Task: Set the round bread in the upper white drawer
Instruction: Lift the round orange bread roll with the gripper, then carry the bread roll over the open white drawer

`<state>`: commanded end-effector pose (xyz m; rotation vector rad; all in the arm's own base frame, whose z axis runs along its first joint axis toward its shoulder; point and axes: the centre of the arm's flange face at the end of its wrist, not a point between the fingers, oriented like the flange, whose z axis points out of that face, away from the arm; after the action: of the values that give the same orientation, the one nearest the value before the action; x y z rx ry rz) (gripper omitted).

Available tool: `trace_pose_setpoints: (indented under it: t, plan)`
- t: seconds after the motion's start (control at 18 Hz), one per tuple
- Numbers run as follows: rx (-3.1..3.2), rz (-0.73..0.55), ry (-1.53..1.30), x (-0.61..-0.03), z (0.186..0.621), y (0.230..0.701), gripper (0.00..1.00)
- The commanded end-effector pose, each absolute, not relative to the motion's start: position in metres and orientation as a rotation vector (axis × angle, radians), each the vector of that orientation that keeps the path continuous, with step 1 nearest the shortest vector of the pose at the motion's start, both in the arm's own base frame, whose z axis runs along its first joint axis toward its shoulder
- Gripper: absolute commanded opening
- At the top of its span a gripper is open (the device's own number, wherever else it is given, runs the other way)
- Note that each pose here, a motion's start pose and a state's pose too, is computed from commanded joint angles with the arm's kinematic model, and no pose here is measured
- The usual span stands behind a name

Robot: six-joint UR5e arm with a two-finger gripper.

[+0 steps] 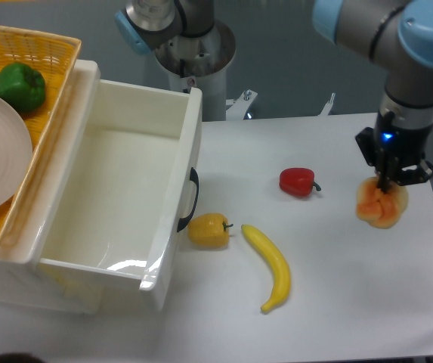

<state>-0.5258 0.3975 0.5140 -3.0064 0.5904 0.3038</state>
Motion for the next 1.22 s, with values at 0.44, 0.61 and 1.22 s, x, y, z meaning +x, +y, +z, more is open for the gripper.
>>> trace_pose_setpoints:
  t: [0.44,0.61,1.22]
  plan:
    - [-2.834,0.259,0.449,-0.442,0.558,0.414,0.0]
    - [-2.79,0.228,0.398,-0.385,0.574,0.44,0.0]
    - [-2.766,0.022,0.522,-0.246,0.536,0.499,0.0]
